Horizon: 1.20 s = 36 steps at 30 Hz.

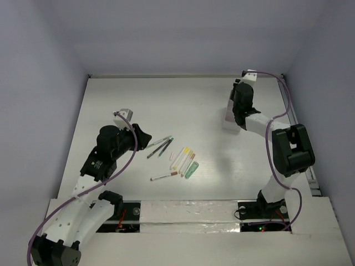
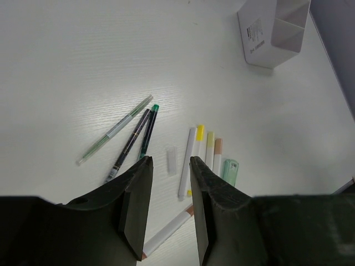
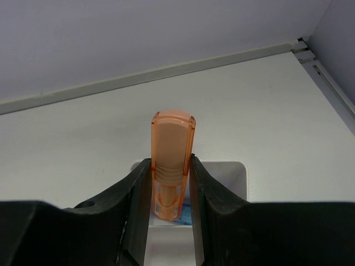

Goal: Sort the stationery into containers
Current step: Place the stationery in the storage box, then move the stationery to the center of the board.

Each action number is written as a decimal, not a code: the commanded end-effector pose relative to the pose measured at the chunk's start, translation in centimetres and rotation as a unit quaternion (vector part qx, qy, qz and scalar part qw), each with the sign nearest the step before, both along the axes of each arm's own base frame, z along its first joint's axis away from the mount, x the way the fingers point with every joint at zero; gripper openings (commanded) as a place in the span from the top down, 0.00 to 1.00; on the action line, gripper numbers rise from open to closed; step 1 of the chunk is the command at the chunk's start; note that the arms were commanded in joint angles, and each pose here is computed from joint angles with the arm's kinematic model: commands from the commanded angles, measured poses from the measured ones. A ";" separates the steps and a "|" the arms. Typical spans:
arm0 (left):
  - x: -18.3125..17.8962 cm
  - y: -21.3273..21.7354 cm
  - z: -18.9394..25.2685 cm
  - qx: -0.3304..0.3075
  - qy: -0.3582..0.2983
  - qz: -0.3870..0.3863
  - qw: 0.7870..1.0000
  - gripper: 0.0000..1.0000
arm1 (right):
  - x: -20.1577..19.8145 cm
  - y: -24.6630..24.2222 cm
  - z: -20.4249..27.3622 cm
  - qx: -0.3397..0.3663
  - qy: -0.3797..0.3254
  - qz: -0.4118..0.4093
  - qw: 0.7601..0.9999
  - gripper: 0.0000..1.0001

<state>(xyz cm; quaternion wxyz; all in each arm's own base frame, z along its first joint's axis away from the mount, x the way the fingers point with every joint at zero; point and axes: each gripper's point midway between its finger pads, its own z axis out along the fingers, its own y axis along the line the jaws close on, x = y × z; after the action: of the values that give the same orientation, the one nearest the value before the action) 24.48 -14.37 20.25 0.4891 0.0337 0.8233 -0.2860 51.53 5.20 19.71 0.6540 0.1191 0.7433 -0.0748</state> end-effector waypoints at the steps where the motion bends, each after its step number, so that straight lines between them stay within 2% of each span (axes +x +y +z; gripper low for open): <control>1: 0.6 -0.4 2.0 -0.006 -0.033 -0.009 0.999 0.70 | 1.3 -1.1 2.5 0.000 -0.054 -0.031 0.998 0.81; 9: 0.8 -0.8 1.9 -0.006 -0.029 -0.017 0.999 0.70 | 1.5 -1.1 1.6 0.004 -0.051 -0.036 0.998 0.78; 12: 1.0 -0.9 1.8 -0.005 -0.027 -0.018 0.999 0.70 | 0.9 -1.2 1.8 0.015 -0.058 -0.037 0.998 0.65; 18: 1.0 -0.8 1.8 -0.006 -0.028 -0.016 0.999 0.70 | -0.4 -1.1 3.2 0.033 -0.067 -0.028 0.997 0.28; 22: 0.9 -0.8 1.9 -0.006 -0.029 -0.016 0.999 0.69 | -1.3 -1.1 4.4 0.044 -0.069 -0.023 0.996 0.25; 24: 0.9 -0.8 1.9 -0.006 -0.029 -0.016 0.999 0.69 | -1.9 -0.8 4.7 0.057 -0.062 -0.015 0.996 0.28; 25: 0.9 -0.8 1.8 -0.006 -0.028 -0.016 0.999 0.69 | -2.7 -0.3 5.1 0.079 -0.054 0.000 0.995 0.56; 27: 0.9 -0.7 1.9 -0.006 -0.029 -0.014 0.999 0.70 | -4.5 2.7 3.3 0.094 -0.012 0.044 0.995 0.98; 29: 1.1 -0.5 1.9 -0.004 -0.028 -0.005 1.000 0.78 | -6.8 7.5 2.6 0.121 0.019 0.107 0.987 1.00; 31: 1.1 -0.4 1.6 -0.002 -0.022 -0.001 1.000 0.85 | -9.9 10.3 -0.8 0.132 0.084 0.136 0.978 1.00; 32: 1.2 -0.2 1.5 0.000 -0.021 0.005 1.000 0.94 | -11.4 11.7 -0.9 0.143 0.093 0.159 0.973 1.00; 33: 1.2 -0.1 1.4 0.001 -0.019 0.008 1.000 0.98 | -14.0 13.9 -3.1 0.145 0.126 0.190 0.963 1.00; 36: 1.4 0.6 1.2 0.009 -0.014 0.031 0.999 1.00 | -19.6 17.9 -5.5 0.178 0.184 0.258 0.932 0.84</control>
<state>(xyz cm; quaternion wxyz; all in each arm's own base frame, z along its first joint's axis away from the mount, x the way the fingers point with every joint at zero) 25.20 -14.19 19.25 0.4804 0.0281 0.8334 -0.2717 38.01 19.86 18.74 0.5689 0.0506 0.8052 0.1595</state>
